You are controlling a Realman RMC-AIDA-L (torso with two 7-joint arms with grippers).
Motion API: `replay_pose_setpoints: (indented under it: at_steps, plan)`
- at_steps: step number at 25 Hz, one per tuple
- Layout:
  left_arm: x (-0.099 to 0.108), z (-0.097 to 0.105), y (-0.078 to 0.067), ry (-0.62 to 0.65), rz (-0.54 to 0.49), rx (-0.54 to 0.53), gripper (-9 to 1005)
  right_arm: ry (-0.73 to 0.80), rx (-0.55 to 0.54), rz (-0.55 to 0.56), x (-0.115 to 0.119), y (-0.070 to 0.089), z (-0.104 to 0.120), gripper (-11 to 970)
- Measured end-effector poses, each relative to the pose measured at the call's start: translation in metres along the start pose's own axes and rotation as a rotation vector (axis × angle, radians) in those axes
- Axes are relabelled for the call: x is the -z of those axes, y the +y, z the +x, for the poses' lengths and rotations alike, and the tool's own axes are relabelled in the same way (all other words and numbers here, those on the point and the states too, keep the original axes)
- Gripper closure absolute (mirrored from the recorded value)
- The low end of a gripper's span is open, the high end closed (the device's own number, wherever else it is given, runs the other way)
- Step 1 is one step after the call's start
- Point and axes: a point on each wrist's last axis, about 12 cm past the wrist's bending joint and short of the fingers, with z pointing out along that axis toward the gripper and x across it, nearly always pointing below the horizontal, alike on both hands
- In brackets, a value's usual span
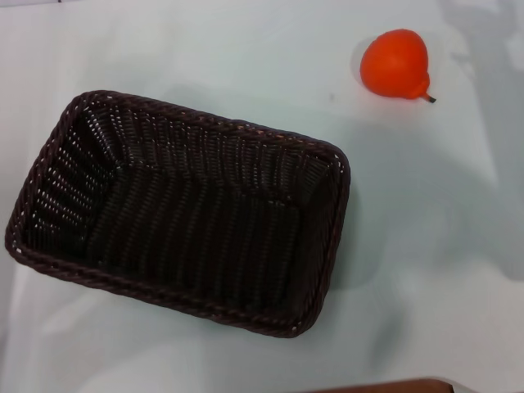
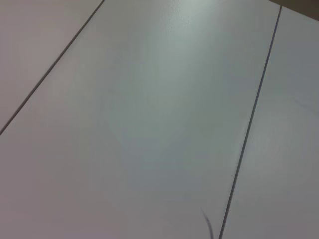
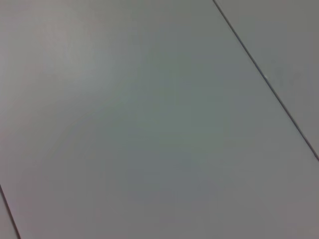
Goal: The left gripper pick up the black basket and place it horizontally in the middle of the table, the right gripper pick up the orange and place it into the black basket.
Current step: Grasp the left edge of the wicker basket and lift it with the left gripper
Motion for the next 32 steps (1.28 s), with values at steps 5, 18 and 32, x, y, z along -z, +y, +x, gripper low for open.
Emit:
replay_pose_setpoints:
  at_steps: [5, 18, 32]
  plan:
    - [0.000, 0.000, 0.000, 0.002, 0.001, 0.000, 292, -0.001, 0.001, 0.002, 0.000, 0.000, 0.000, 14]
    - [0.002, 0.002, -0.001, 0.026, 0.023, 0.000, 293, -0.003, 0.001, 0.005, 0.000, -0.001, 0.000, 14]
    - [-0.066, -0.039, 0.035, 0.551, 0.458, 0.341, 294, -0.007, -0.015, -0.001, -0.001, 0.000, 0.000, 13]
